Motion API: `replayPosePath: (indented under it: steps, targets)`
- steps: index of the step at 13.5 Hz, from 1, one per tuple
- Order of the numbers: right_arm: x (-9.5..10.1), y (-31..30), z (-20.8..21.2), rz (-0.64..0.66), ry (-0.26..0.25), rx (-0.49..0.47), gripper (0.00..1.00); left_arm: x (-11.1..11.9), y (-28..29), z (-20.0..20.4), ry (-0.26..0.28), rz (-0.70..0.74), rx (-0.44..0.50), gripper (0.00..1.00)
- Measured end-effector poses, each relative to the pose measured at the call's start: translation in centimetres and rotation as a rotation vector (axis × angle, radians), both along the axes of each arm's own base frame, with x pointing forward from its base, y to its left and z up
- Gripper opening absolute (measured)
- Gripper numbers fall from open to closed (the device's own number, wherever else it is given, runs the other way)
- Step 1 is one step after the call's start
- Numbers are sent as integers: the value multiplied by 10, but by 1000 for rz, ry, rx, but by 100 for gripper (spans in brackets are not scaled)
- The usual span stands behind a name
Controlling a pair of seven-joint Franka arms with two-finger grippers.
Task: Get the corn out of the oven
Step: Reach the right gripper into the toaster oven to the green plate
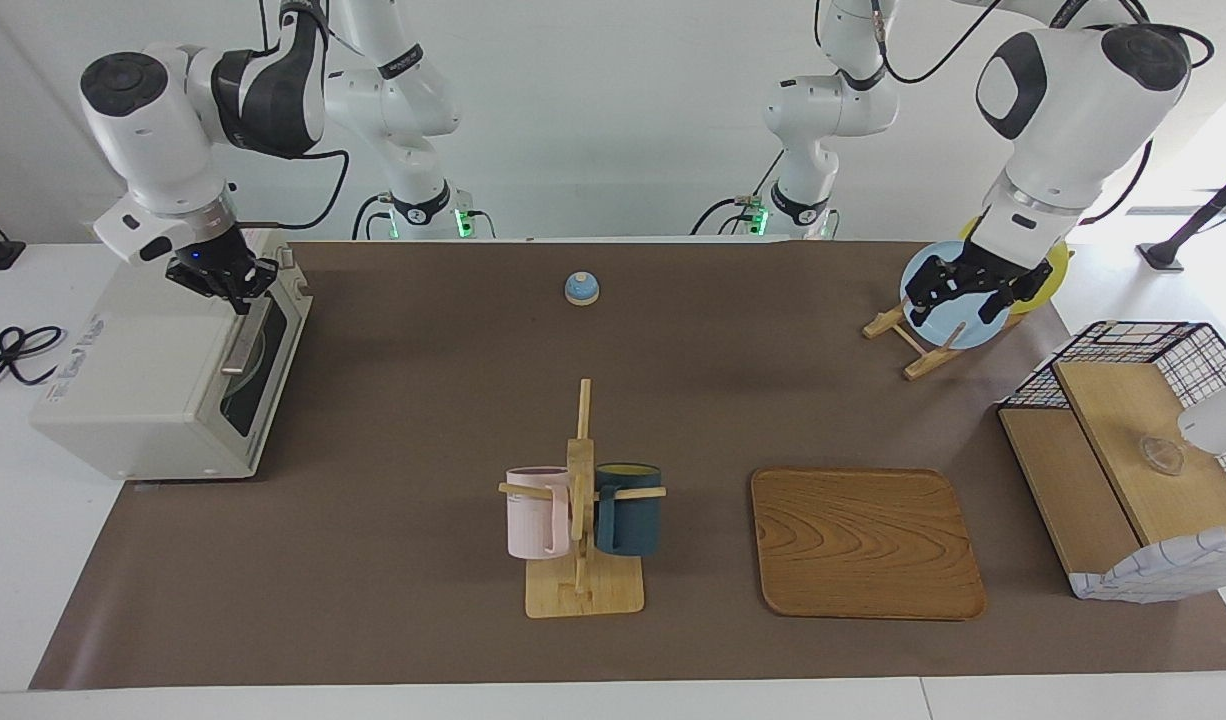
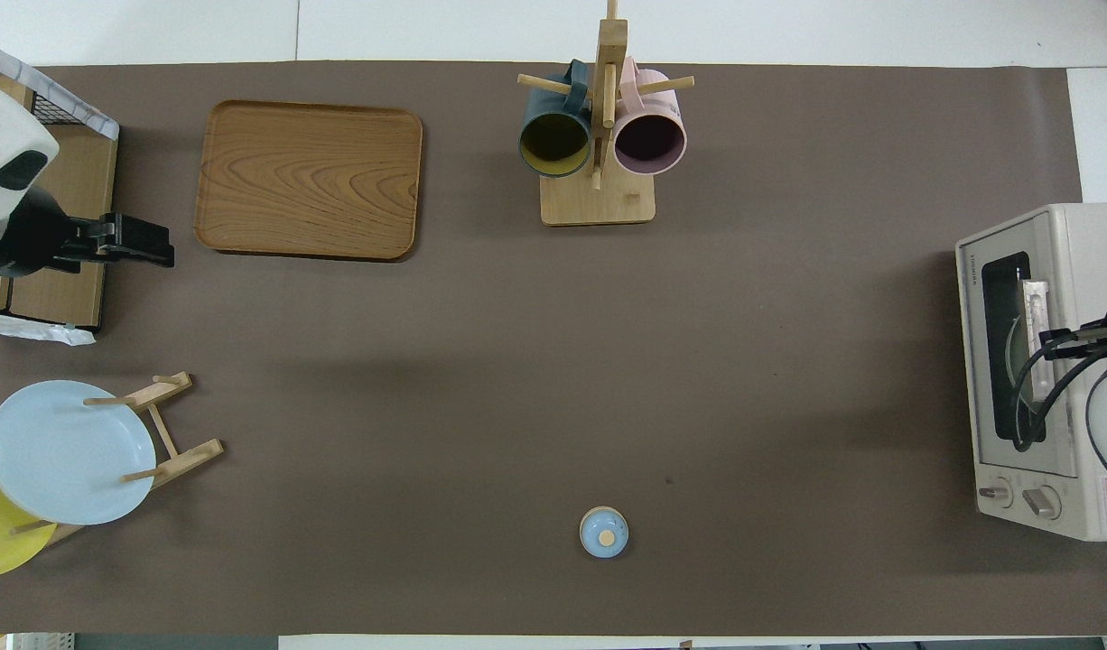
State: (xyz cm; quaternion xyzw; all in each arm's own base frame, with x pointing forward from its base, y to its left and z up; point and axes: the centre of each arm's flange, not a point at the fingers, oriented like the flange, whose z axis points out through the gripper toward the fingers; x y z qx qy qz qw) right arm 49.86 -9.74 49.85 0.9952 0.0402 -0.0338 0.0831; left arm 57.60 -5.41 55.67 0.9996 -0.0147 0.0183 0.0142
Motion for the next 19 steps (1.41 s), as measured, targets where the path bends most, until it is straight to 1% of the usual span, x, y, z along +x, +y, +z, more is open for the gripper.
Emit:
replayPosePath:
  steps: [4, 7, 10, 12, 15, 19]
  targets:
    - [1, -10, -21, -15, -1, 3, 1, 28, -7, -47, 3, 0, -15, 100]
    - [1, -14, -25, -23, 5, 5, 1, 39, -11, -66, -5, 2, -27, 100]
    - [2, -13, -26, -30, 4, 5, 1, 40, -12, -66, -9, 4, -33, 100]
    - [2, -11, -26, -57, 1, 3, 1, 41, -12, -65, -11, 4, -35, 100]
    - [5, 10, -31, -77, 3, 4, 1, 41, -12, -64, -14, 5, -39, 100]
    - [9, 26, -37, -104, 7, 36, 1, 42, -13, -59, -23, 10, -52, 100]
